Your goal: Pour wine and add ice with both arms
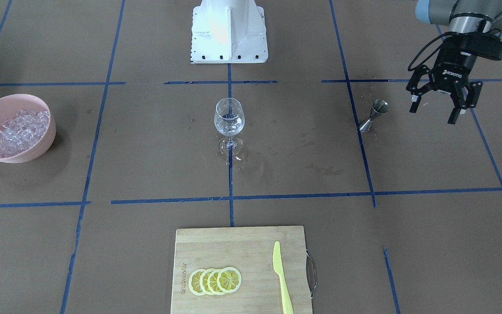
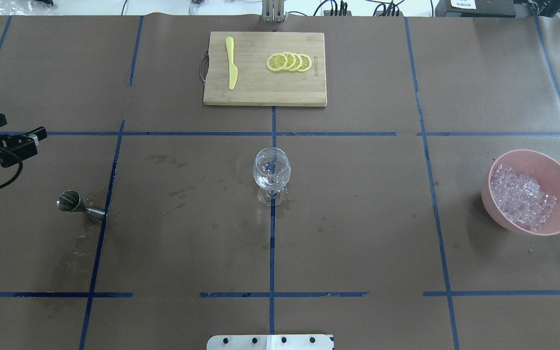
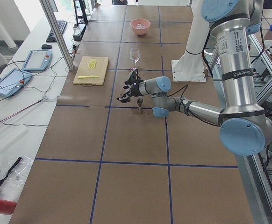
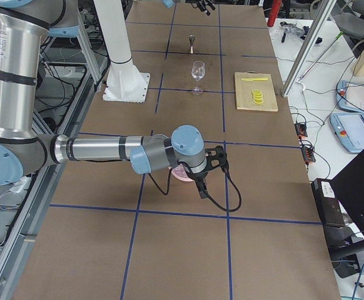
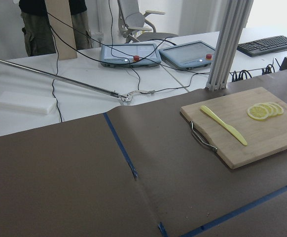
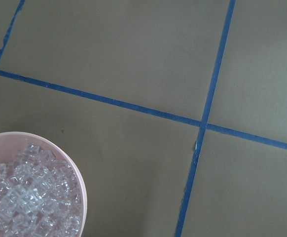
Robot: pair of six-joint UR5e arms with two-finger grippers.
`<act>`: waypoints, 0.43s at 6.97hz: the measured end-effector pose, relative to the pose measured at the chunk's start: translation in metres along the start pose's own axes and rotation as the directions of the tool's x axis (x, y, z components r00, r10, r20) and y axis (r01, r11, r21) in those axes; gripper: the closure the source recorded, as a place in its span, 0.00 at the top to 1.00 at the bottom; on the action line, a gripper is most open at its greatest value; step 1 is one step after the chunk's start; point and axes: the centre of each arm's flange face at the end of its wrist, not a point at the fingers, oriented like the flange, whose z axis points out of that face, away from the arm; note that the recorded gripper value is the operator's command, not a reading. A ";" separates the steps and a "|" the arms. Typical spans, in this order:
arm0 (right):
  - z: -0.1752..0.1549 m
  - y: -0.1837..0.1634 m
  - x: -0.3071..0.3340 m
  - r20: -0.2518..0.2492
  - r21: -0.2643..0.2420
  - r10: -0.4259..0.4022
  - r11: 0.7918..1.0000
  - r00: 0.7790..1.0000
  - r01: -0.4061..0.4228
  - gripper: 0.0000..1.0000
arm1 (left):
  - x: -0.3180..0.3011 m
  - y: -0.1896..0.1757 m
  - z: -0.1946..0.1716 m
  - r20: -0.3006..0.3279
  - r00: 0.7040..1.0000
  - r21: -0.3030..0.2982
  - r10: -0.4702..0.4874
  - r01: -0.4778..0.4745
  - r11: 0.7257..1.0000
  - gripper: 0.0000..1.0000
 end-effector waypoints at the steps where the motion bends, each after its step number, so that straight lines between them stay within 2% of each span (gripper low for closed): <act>1: 0.000 0.000 0.000 0.000 0.000 0.000 1.000 1.000 0.000 1.00 | 0.022 0.026 0.000 0.033 0.999 0.038 -0.015 0.014 0.999 1.00; 3: 0.000 0.001 0.000 0.000 -0.001 0.001 1.000 1.000 -0.001 1.00 | 0.054 0.068 -0.005 0.080 0.996 0.108 -0.028 0.019 0.994 1.00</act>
